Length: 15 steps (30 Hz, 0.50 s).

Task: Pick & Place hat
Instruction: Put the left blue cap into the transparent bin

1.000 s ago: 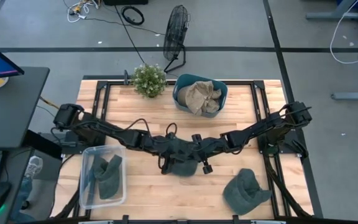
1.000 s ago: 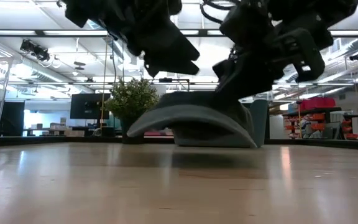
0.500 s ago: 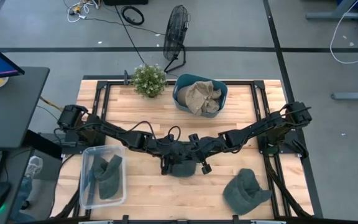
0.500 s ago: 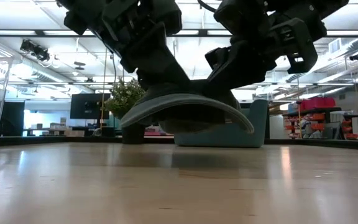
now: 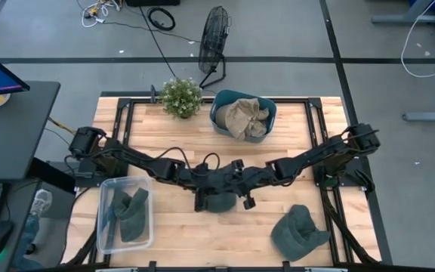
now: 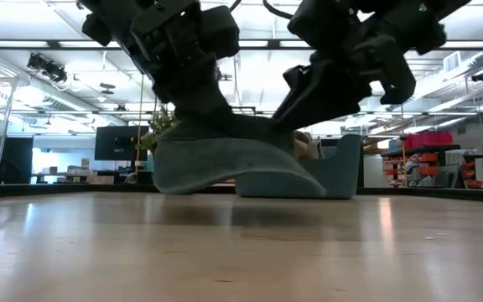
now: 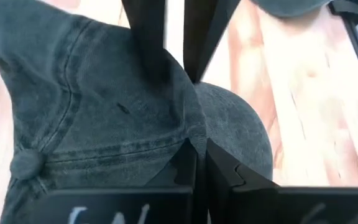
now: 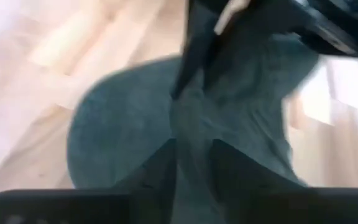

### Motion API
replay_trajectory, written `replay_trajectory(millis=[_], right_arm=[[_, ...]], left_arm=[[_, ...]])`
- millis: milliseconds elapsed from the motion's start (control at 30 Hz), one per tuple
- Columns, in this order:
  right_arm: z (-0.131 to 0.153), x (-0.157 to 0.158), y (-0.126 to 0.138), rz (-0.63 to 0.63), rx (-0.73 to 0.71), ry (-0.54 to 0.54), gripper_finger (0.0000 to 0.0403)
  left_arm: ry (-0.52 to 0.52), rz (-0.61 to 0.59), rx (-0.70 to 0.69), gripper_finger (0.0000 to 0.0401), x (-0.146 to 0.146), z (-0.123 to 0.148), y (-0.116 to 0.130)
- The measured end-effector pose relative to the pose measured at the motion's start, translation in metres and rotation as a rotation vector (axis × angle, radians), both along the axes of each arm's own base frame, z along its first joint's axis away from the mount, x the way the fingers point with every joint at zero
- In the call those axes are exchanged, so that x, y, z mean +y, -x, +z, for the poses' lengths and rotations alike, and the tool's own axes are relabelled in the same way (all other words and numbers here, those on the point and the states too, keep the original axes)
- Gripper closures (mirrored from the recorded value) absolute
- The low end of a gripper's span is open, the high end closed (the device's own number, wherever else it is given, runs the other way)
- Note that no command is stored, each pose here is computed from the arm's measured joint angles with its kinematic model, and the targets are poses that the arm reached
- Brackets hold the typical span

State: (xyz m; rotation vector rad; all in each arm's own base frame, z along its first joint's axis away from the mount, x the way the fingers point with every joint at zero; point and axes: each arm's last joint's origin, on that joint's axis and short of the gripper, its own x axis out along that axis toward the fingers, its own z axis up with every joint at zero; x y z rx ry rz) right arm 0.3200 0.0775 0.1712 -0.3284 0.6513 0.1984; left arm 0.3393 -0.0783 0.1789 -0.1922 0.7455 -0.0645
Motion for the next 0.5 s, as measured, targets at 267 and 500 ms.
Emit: replay_trajectory(millis=[267,500], right_arm=[[0.017,0.012,0.017,-0.046,-0.001,0.088,0.0231],[0.022,0.021,0.021,-0.04,-0.013,0.049,0.0227]], left_arm=[[-0.04,-0.066,0.061,0.0393,-0.007,0.059,0.028],[-0.1,-0.194,-0.019,0.0395,-0.023,0.152,0.078]])
